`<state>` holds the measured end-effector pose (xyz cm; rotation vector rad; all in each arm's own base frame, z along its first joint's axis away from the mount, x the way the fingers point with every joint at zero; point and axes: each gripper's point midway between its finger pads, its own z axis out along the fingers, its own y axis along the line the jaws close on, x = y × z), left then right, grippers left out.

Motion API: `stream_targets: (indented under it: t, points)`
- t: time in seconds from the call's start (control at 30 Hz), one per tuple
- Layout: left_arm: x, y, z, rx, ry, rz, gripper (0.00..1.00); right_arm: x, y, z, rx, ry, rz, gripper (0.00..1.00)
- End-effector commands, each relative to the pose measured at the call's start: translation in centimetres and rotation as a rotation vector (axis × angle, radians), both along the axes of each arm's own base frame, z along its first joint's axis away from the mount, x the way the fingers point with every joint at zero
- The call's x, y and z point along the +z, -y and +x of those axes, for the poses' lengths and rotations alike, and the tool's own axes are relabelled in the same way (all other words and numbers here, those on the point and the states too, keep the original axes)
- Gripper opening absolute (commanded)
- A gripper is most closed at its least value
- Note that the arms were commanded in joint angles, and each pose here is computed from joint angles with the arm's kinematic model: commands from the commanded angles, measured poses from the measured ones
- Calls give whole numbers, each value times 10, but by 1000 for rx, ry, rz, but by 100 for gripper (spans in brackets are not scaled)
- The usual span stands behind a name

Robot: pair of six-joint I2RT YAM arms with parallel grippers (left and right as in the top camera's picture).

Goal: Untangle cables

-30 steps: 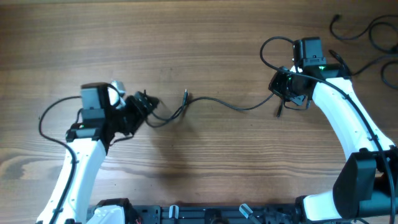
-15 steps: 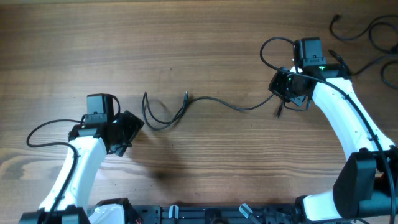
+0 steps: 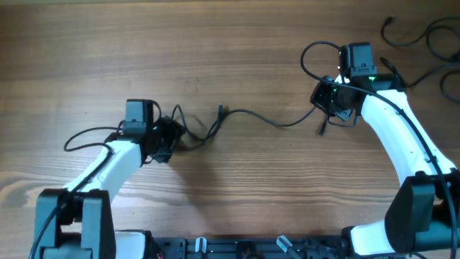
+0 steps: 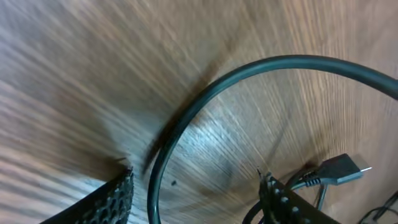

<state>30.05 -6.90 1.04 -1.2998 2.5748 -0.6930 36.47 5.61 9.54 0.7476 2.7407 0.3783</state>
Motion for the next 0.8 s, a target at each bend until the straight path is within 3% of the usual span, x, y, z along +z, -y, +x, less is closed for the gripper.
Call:
stream_targets:
  t: [0.0, 0.2, 0.33, 0.57, 0.67, 0.77]
  points:
    - [-11, -1, -8, 104, -72, 26, 63, 1, -1, -1, 12, 3, 5, 9]
    - [-34, -2, -17, 105, -149, 42, 57, 1, -1, -1, 12, 2, 5, 9]
    - [-52, -6, -28, 104, -217, 68, 40, 1, -1, -2, 14, -2, 4, 9]
    - [-56, -20, -36, 95, -238, 157, 29, 1, -1, -2, 13, -1, 5, 9]
    - [-56, -20, -35, 95, -235, 157, 4, 1, -1, -2, 14, -2, 4, 9]
    - [-53, -20, -30, 50, -210, 169, 4, 1, -1, -3, 14, -4, 4, 9]
